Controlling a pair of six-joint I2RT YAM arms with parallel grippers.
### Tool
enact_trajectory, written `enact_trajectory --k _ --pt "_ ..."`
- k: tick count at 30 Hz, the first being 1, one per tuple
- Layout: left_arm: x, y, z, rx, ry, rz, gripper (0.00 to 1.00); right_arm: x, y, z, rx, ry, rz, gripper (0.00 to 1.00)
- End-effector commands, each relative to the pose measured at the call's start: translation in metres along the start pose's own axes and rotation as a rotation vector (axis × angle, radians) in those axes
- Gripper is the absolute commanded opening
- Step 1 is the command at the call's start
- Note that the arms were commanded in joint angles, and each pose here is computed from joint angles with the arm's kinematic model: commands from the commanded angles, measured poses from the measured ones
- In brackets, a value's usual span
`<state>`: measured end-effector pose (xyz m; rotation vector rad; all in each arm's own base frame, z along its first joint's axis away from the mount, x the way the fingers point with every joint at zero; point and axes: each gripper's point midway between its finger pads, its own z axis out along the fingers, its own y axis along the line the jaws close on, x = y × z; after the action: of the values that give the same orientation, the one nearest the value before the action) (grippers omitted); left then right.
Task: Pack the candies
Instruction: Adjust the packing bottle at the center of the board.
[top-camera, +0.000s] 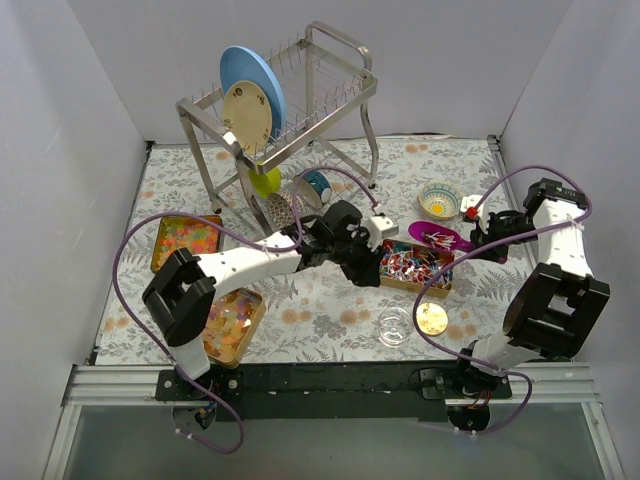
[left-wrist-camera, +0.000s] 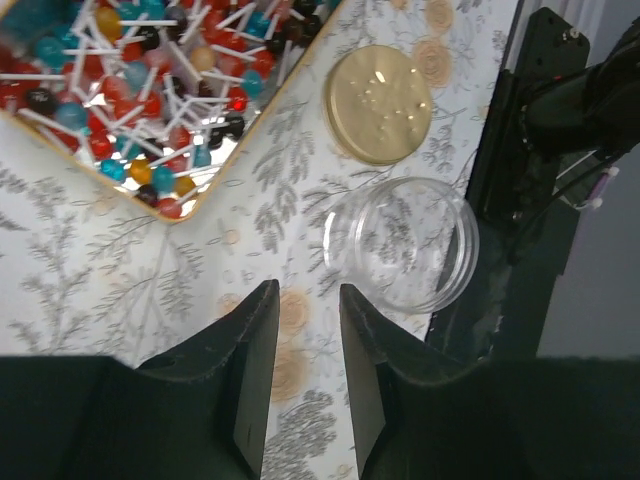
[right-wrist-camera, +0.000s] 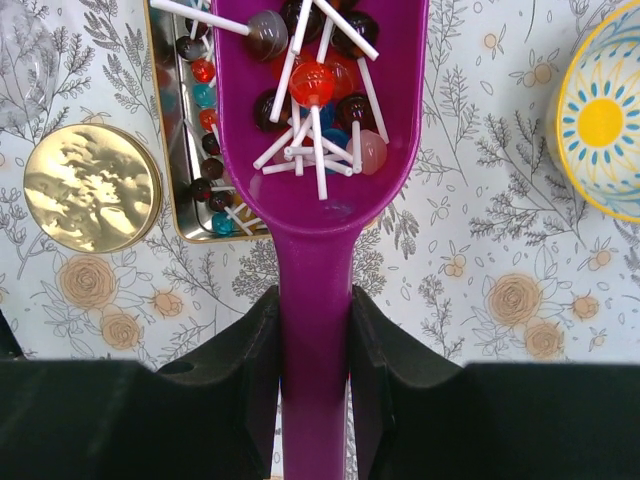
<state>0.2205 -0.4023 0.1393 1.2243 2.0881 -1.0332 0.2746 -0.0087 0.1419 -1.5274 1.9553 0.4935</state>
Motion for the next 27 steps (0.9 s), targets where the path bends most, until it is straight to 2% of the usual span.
enact_trajectory --k 1,10,18,22,27 --pt "-0.013 -0.007 0.010 -0.114 -0.052 -0.045 0.32 -0.011 -0.006 -0.007 0.045 -0.053 0.067 0.01" --pt "0.026 -0.034 0.054 -0.083 0.072 -0.036 0.38 0.002 0.017 -0.002 0.036 -0.021 0.089 0.01" --pt "0.044 -0.039 0.066 -0.087 0.102 -0.032 0.38 0.007 0.022 -0.004 0.040 -0.010 0.097 0.01" --pt "0.045 -0.035 0.064 -0.126 0.097 -0.053 0.38 0.008 0.021 -0.004 0.042 -0.011 0.100 0.01" --pt "0.020 -0.044 0.050 -0.120 0.026 -0.032 0.37 0.008 0.020 -0.002 0.040 -0.020 0.119 0.01"
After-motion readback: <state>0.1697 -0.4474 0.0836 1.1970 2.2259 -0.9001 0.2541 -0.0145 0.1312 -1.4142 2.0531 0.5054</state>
